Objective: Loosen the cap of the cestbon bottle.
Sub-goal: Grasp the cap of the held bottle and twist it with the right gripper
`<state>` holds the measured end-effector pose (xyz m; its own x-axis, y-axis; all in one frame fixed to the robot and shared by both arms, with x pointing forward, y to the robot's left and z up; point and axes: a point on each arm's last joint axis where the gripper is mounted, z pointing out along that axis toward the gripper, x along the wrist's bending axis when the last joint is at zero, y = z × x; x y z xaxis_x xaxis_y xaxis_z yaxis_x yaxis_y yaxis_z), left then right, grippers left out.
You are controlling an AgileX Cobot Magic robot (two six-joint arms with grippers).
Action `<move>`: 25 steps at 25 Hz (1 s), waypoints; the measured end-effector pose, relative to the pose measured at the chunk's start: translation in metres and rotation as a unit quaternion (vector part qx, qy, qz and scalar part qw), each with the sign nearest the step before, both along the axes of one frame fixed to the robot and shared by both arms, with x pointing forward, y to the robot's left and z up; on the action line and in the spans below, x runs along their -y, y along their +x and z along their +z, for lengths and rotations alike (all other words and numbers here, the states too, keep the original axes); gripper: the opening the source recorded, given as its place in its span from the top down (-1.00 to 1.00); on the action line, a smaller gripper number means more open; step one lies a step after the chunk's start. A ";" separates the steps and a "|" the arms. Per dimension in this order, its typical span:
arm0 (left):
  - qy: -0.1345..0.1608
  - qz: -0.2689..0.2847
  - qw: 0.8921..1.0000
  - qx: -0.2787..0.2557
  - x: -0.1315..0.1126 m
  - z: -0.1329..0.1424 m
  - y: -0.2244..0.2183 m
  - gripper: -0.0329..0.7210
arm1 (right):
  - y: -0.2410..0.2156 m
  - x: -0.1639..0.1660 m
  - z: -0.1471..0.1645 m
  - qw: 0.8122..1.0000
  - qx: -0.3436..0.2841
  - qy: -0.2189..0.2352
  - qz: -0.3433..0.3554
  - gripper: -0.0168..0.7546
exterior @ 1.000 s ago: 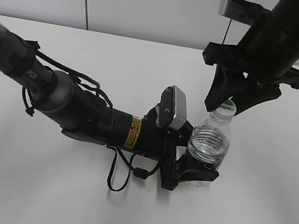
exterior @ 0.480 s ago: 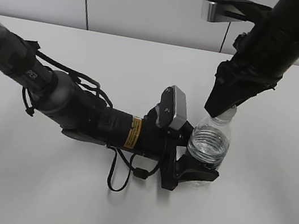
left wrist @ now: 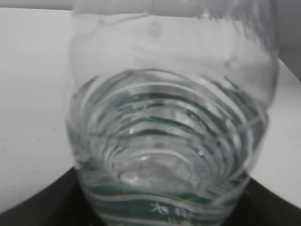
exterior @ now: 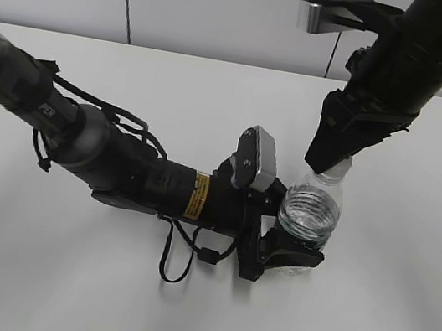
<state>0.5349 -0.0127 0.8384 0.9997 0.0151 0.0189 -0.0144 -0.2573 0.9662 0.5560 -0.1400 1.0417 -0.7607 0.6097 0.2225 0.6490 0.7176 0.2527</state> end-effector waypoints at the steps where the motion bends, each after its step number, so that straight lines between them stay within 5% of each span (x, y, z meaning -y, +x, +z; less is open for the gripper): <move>1: 0.000 0.000 1.000 0.000 0.000 0.000 0.000 -0.42 | 0.000 0.000 0.000 1.000 0.000 0.000 0.000 0.14; 25: 0.000 0.003 1.000 -0.001 0.000 0.000 0.000 -0.42 | 0.000 -0.002 0.002 0.989 0.055 0.010 0.135 0.14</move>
<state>0.5353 -0.0127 0.8384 0.9996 0.0206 0.0169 -0.0111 -0.2575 0.9662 0.5563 -0.1385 1.0434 -0.9158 0.3768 0.1392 0.4016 0.8551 0.3278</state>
